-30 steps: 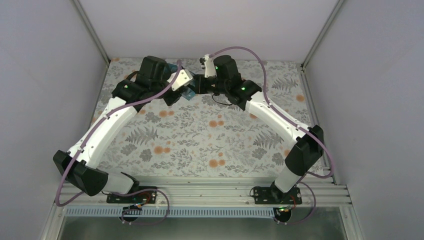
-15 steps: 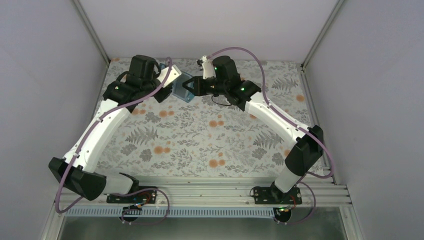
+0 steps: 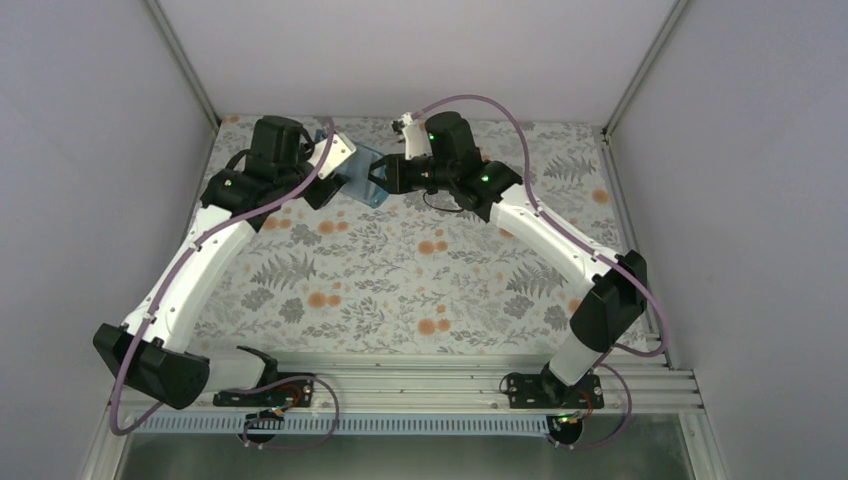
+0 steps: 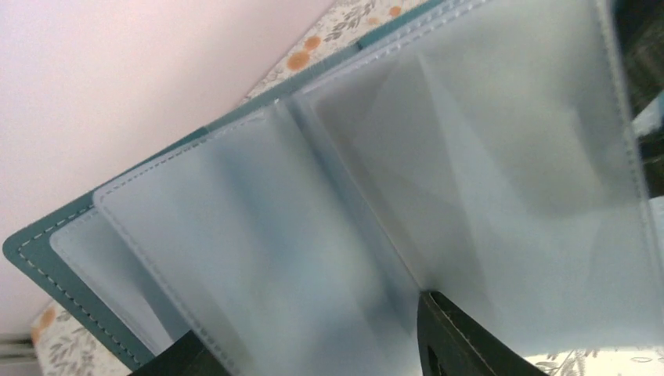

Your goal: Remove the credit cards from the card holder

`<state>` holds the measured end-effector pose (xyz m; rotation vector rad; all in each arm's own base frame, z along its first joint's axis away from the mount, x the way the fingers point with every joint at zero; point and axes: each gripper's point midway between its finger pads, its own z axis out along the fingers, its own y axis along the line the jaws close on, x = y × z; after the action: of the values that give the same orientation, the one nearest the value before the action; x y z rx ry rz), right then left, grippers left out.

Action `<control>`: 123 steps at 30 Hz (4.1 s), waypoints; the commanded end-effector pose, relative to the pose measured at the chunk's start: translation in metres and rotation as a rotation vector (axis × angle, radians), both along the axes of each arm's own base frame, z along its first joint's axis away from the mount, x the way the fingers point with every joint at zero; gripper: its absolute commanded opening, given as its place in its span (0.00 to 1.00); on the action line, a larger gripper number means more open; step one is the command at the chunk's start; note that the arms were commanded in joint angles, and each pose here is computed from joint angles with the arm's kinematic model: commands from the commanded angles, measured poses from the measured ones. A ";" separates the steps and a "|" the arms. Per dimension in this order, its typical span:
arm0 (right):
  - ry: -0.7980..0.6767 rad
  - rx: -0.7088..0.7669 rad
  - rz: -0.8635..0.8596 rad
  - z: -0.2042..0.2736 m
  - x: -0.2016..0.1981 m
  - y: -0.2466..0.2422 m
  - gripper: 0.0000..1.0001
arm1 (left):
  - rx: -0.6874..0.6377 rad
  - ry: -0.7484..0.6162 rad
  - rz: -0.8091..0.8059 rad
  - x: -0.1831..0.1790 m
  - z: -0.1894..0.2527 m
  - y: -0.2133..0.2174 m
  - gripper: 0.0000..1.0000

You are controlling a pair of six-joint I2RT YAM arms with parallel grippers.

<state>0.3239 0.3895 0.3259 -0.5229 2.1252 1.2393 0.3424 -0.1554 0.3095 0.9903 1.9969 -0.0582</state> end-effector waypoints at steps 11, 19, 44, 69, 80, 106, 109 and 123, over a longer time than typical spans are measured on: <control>-0.093 -0.011 0.134 0.019 -0.043 -0.015 0.04 | -0.117 -0.003 -0.081 -0.035 0.020 -0.008 0.60; 0.123 -0.271 -0.088 -0.070 -0.036 -0.053 0.04 | -0.161 0.074 -0.131 -0.061 -0.004 -0.013 0.65; 0.244 -0.090 -0.135 -0.079 -0.041 0.010 0.04 | -0.304 0.238 -0.166 -0.065 -0.063 -0.041 1.00; -0.241 -0.092 0.167 0.000 -0.076 -0.001 0.04 | -0.290 0.207 -0.210 -0.066 -0.035 -0.023 1.00; -0.465 -0.053 0.361 0.031 -0.121 -0.022 0.04 | -0.278 0.166 -0.258 -0.086 -0.002 -0.015 1.00; -0.569 -0.070 0.409 0.039 -0.133 -0.053 0.04 | -0.200 0.078 -0.320 -0.106 0.037 -0.006 1.00; -0.576 -0.062 0.421 0.040 -0.134 -0.056 0.04 | -0.180 0.064 -0.324 -0.109 0.039 -0.003 1.00; -0.593 -0.004 0.526 0.048 -0.153 -0.065 0.04 | -0.293 0.122 -0.431 -0.129 0.042 -0.020 1.00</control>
<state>0.1886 0.3336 0.3539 -1.2903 1.6313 1.0970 0.2251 -0.1660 0.3420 1.2172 1.8457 -0.5361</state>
